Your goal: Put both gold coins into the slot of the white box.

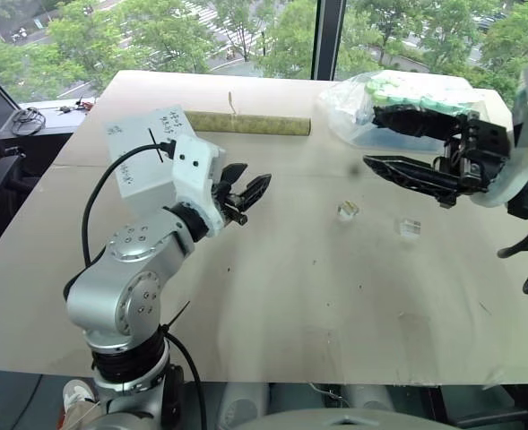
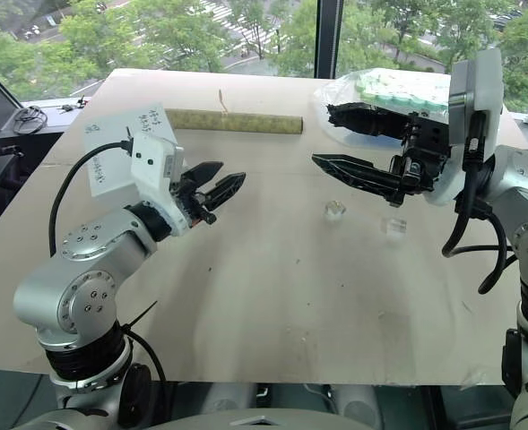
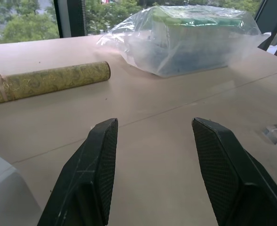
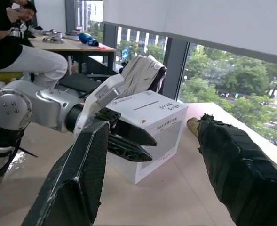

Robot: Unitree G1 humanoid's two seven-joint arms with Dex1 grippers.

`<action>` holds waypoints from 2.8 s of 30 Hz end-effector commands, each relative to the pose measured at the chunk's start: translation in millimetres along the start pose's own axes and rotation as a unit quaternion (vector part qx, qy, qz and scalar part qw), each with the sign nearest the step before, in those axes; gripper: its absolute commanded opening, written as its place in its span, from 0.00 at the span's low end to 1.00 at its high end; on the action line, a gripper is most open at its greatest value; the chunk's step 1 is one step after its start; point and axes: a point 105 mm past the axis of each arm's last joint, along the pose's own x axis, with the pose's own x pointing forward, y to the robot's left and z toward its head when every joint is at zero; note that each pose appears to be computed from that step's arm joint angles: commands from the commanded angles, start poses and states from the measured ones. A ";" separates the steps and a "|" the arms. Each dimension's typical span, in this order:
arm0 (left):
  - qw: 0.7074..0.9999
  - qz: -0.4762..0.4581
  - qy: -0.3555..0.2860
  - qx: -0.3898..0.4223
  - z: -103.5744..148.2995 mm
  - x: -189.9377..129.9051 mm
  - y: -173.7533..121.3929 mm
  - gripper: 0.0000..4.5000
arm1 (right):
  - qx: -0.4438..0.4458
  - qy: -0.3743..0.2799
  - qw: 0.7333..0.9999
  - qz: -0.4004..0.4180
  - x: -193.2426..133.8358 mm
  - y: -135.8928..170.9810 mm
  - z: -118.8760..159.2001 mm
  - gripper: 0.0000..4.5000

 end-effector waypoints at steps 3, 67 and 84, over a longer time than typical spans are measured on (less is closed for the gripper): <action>0.999 -0.023 -0.037 0.009 13.2 -3.9 -7.2 0.56 | -0.023 -0.013 1.000 0.007 3.1 6.6 10.3 0.72; 0.961 -0.277 -0.007 0.018 -9.9 -44.5 -38.7 0.93 | 0.066 0.303 0.912 -0.268 -0.3 -62.1 -193.1 0.01; 0.939 -0.326 -0.018 -0.112 8.9 -31.6 -34.4 0.87 | 0.235 0.034 0.959 -0.155 8.0 -39.1 -79.8 0.00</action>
